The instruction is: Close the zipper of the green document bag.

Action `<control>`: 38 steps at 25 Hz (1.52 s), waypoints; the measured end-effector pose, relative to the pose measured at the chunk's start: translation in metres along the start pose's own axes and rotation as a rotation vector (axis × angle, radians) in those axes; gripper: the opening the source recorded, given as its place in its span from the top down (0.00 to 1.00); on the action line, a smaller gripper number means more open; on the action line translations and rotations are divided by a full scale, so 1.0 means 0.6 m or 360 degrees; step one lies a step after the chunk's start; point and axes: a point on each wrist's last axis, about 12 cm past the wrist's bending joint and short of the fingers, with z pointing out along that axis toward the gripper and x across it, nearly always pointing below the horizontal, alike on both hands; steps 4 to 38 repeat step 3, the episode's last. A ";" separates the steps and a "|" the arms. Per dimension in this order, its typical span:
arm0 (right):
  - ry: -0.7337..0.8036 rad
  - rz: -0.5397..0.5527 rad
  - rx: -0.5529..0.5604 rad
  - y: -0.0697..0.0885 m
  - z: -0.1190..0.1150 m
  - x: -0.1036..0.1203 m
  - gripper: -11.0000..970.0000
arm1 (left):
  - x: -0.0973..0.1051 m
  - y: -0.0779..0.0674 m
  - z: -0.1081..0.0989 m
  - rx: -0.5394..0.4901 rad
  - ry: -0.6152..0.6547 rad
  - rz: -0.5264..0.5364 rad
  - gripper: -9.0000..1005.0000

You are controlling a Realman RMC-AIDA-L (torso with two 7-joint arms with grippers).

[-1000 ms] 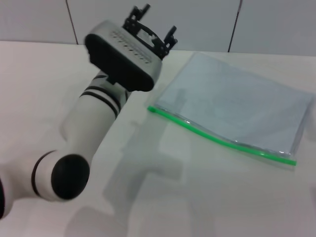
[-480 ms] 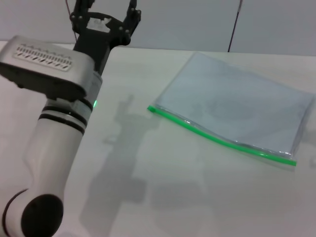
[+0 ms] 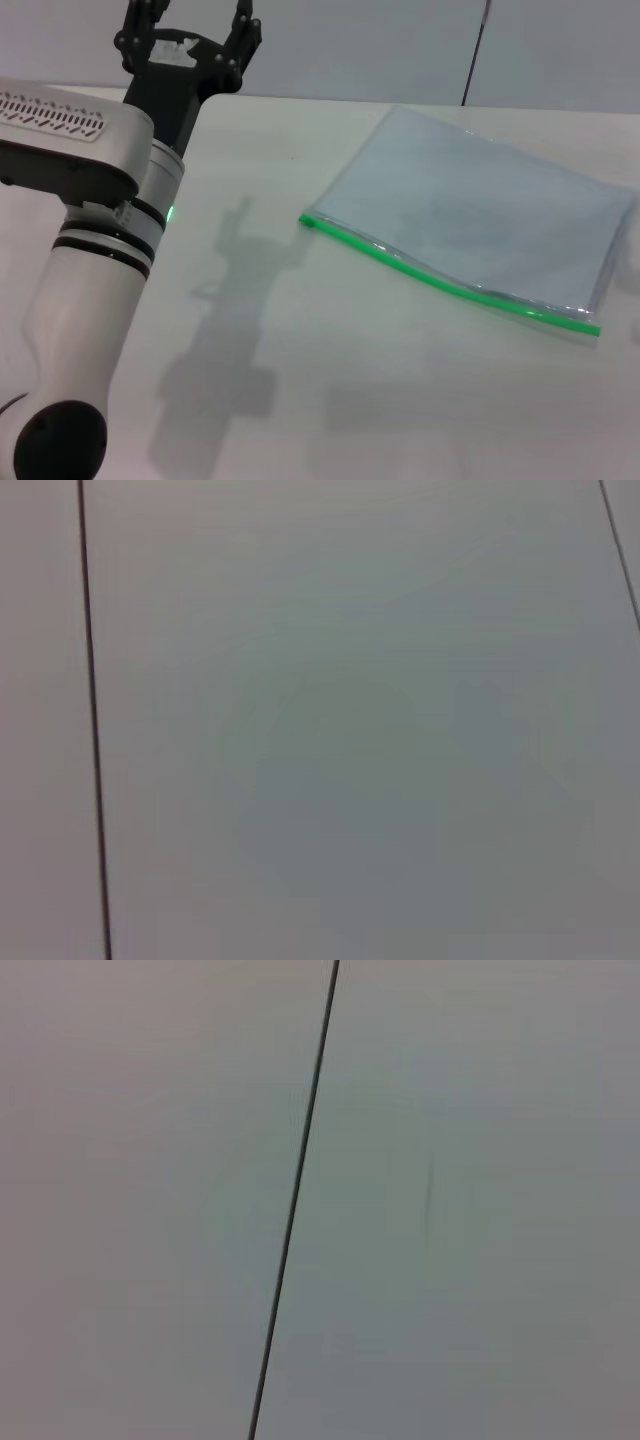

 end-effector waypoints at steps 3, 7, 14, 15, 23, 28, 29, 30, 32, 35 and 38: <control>0.0007 -0.0004 -0.0005 0.001 0.001 0.003 0.52 | 0.002 0.003 0.000 -0.0017 0.0014 -0.0009 0.19; 0.0007 -0.0004 -0.0005 0.001 0.001 0.003 0.52 | 0.002 0.003 0.000 -0.0017 0.0014 -0.0009 0.19; 0.0007 -0.0004 -0.0005 0.001 0.001 0.003 0.52 | 0.002 0.003 0.000 -0.0017 0.0014 -0.0009 0.19; 0.0007 -0.0004 -0.0005 0.001 0.001 0.003 0.52 | 0.002 0.003 0.000 -0.0017 0.0014 -0.0009 0.19; 0.0007 -0.0004 -0.0005 0.001 0.001 0.003 0.52 | 0.002 0.003 0.000 -0.0017 0.0014 -0.0009 0.19; 0.0007 -0.0004 -0.0005 0.001 0.001 0.003 0.52 | 0.002 0.003 0.000 -0.0017 0.0014 -0.0009 0.19; 0.0007 -0.0004 -0.0005 0.001 0.001 0.003 0.52 | 0.002 0.003 0.000 -0.0017 0.0014 -0.0009 0.19; 0.0007 -0.0004 -0.0005 0.001 0.001 0.003 0.52 | 0.002 0.003 0.000 -0.0017 0.0014 -0.0009 0.19; 0.0007 -0.0004 -0.0005 0.001 0.001 0.003 0.52 | 0.002 0.003 0.000 -0.0017 0.0014 -0.0009 0.19; 0.0007 -0.0004 -0.0005 0.001 0.001 0.003 0.52 | 0.002 0.003 0.000 -0.0017 0.0014 -0.0009 0.19; 0.0007 -0.0004 -0.0005 0.001 0.001 0.003 0.52 | 0.002 0.003 0.000 -0.0017 0.0014 -0.0009 0.19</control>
